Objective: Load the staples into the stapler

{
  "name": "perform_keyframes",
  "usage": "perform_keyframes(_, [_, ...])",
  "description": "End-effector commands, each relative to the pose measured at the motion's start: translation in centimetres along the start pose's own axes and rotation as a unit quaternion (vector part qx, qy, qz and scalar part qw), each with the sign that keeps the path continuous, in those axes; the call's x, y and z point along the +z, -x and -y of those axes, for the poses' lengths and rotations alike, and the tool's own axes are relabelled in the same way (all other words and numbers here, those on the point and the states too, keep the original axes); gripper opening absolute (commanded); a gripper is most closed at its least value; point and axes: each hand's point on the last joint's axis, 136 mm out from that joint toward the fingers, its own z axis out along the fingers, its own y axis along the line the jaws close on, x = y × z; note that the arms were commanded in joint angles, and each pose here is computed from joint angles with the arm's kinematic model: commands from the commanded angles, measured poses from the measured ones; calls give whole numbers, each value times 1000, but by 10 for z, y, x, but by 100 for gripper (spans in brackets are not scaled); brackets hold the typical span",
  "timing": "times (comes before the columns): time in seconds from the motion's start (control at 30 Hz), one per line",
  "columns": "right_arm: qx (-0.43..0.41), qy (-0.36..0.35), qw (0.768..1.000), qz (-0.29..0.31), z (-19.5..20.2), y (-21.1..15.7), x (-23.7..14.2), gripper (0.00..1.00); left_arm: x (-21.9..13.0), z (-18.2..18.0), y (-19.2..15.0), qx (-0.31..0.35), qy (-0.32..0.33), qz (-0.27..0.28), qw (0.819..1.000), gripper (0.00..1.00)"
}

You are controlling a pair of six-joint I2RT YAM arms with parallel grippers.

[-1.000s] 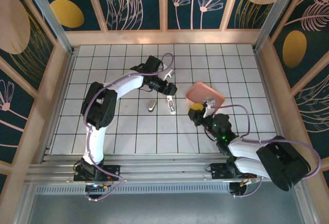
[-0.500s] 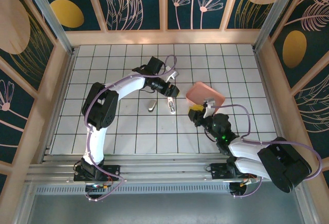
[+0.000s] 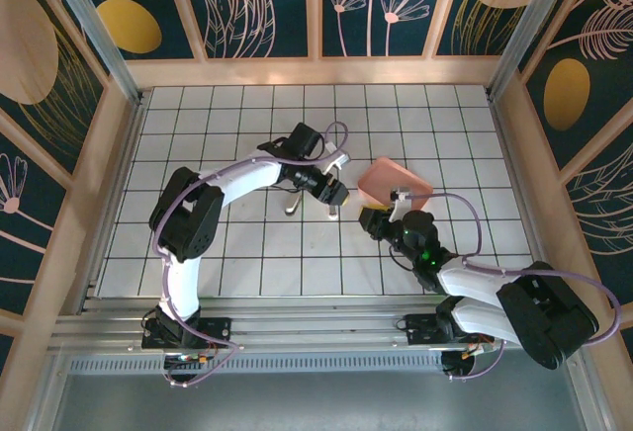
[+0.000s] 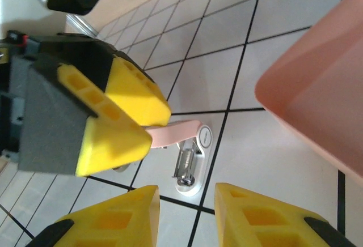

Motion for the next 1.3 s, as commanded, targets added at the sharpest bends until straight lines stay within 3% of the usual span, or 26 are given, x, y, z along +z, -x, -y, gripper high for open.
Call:
perform_keyframes(0.0, [23,-7,1000,1,-1,8,4,31,2,11,-6,22,6,-2,1000,55])
perform_keyframes(0.3, [27,-10,1000,0,2,7,2,31,-8,15,10,-18,26,24,999,56])
perform_keyframes(0.5, [30,-8,999,7,4,10,2,31,-21,-4,37,-140,95,69,983,59])
perform_keyframes(0.6, [30,-4,999,13,3,15,1,31,-35,-10,49,-163,134,80,974,60])
perform_keyframes(0.8, [17,0,1000,20,3,18,-1,31,-42,-28,40,-240,190,41,951,55])
perform_keyframes(1.03, [20,6,1000,13,4,12,-3,31,-25,-33,5,-315,189,-50,929,49])
perform_keyframes(1.27, [17,15,1000,12,3,8,-4,31,-15,-32,-18,-356,179,-89,913,43])
